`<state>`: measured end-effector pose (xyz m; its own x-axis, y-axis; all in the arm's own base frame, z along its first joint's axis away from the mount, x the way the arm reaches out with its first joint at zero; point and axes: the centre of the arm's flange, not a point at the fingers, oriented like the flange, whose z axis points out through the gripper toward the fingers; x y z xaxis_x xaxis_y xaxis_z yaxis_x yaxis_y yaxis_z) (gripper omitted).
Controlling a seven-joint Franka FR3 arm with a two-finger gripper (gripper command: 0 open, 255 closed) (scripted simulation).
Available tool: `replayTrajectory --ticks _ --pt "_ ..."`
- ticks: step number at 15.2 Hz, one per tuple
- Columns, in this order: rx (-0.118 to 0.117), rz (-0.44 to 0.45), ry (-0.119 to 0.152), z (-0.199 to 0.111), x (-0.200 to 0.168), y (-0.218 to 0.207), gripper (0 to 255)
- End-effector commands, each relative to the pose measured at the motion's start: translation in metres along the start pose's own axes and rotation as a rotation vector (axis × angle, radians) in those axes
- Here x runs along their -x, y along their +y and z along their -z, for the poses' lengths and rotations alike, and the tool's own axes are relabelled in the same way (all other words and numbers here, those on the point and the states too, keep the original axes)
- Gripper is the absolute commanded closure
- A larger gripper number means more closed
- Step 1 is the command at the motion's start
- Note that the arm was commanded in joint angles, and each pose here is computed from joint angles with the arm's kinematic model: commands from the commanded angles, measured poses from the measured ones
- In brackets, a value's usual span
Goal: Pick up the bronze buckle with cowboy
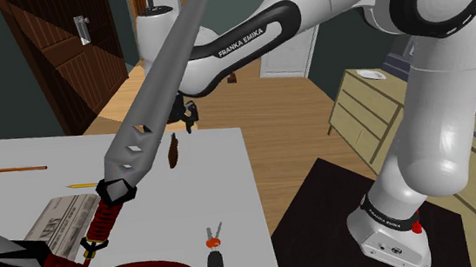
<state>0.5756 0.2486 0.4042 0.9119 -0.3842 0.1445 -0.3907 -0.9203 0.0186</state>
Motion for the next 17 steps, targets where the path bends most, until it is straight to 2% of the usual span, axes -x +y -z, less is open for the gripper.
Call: replayTrajectory --ticks 1,6,7,17 --pt "0.0 -0.001 0.001 -0.01 0.002 -0.001 0" --pt "0.0 -0.001 0.001 -0.029 0.004 -0.002 0" --pt "0.0 -0.001 0.001 -0.029 0.005 -0.002 255" --pt "0.0 -0.001 0.001 -0.024 0.004 -0.001 255"
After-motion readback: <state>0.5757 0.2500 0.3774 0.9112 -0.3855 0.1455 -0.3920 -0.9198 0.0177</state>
